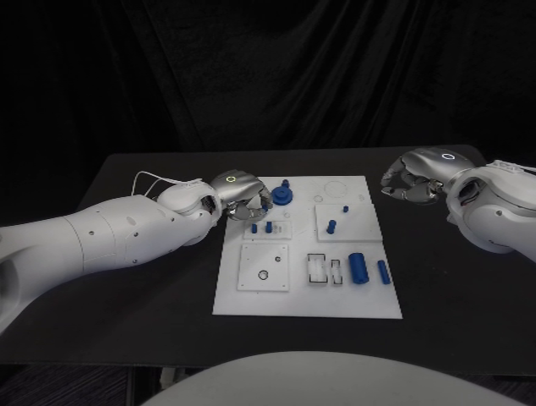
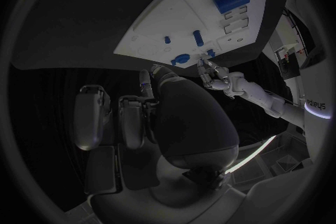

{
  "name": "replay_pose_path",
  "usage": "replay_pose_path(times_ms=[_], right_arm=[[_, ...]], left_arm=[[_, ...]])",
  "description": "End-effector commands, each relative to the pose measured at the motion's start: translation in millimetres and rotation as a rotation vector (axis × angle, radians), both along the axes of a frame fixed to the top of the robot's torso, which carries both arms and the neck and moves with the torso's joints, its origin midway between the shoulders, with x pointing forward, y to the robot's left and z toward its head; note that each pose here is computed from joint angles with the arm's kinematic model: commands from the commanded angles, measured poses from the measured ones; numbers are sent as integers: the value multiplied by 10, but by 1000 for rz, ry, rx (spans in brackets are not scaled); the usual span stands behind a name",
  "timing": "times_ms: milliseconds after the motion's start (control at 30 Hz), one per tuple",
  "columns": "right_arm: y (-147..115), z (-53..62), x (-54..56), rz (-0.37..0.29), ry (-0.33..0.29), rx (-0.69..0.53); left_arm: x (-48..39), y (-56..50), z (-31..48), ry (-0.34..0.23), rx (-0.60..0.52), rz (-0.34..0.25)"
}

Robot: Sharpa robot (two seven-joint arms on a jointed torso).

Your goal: Assemble the parts on the task board

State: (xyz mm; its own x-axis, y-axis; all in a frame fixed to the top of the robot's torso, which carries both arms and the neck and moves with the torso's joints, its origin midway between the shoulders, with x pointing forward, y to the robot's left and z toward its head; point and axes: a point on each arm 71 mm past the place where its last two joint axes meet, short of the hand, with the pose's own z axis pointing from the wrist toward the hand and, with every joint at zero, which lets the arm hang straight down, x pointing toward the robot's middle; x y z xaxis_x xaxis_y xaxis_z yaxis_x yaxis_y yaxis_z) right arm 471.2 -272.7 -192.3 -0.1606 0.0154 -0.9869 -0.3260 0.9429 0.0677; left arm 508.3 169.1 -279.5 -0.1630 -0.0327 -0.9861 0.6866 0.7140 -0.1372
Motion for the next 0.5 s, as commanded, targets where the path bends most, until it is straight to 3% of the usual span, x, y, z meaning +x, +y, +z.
replay_pose_path(times_ms=[33, 500], right_arm=[[2, -16, -3, -1, 6, -6], [4, -22, -4, -1, 7, -6]], left_arm=[[0, -15, -5, -4, -4, 5], [-10, 11, -54, 32, 18, 11]])
